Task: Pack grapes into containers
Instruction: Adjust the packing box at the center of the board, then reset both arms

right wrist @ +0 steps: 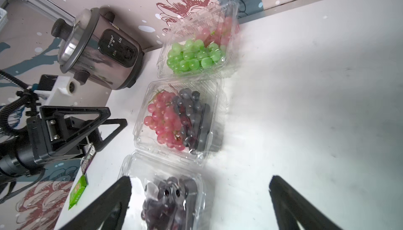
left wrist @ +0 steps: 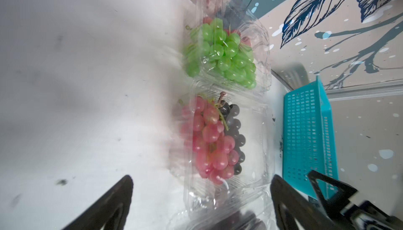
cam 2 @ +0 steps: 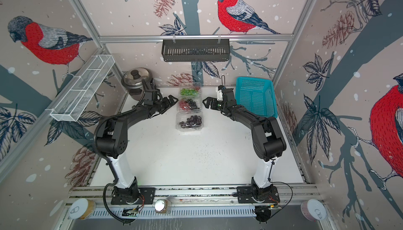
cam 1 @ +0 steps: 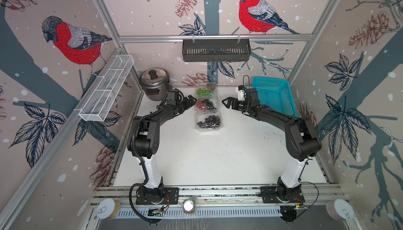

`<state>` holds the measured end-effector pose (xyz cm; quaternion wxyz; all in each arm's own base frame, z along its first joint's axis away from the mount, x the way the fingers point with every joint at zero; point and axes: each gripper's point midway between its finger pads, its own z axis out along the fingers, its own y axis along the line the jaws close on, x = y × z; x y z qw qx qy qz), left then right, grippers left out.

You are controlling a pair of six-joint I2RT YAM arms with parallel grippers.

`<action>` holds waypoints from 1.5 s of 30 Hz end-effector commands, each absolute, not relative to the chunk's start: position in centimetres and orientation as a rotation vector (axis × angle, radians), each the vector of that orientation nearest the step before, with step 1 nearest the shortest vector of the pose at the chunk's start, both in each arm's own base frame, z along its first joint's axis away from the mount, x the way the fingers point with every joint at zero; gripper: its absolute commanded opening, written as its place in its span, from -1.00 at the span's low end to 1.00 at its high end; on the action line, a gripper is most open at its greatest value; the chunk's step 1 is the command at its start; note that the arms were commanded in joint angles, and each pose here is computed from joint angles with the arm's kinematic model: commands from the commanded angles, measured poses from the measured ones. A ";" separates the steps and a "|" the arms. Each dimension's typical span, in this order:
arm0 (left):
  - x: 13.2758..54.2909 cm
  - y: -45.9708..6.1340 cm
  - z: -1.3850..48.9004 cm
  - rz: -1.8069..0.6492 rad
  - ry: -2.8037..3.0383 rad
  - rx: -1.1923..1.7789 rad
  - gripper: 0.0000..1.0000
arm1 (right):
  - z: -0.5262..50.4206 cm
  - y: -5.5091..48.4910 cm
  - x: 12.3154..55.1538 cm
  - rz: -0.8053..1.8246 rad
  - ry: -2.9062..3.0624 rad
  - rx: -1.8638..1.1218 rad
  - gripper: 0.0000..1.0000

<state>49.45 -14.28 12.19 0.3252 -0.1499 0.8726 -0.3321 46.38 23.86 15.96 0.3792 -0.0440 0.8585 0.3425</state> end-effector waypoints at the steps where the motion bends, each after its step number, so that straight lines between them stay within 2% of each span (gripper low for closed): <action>1: 48.3 -12.1 12.8 -0.693 2.264 -0.370 0.94 | 16.9 19.7 46.4 0.662 2.169 -0.048 0.99; 5: 46.4 -9.1 14.5 -0.513 2.189 -0.399 0.94 | 17.4 13.2 45.2 0.428 2.150 0.123 0.99; 10: 43.2 -3.1 16.8 -0.184 2.019 -0.498 0.94 | 16.3 3.8 41.5 0.152 2.069 0.409 0.99; 15: 40.2 3.1 17.4 0.190 1.885 -0.634 0.94 | 17.2 -1.2 37.7 -0.003 1.929 0.510 1.00; 18: 39.7 4.3 16.8 0.299 1.869 -0.623 0.94 | 17.8 -2.9 35.9 -0.106 1.847 0.504 0.99; 26: 38.3 5.9 14.5 0.492 1.813 -0.516 0.93 | 17.3 -4.2 32.7 -0.202 1.670 0.443 0.99; 36: 38.2 7.1 12.5 0.387 1.766 -0.512 0.93 | 15.1 -2.5 34.6 -0.292 1.645 0.285 0.99; 41: 37.9 4.4 13.0 0.292 1.740 -0.340 0.95 | 15.3 -0.2 34.4 -0.361 1.594 0.131 1.00; 45: 37.7 4.4 13.1 0.285 1.734 -0.338 0.95 | 15.9 -1.4 33.4 -0.403 1.531 0.218 1.00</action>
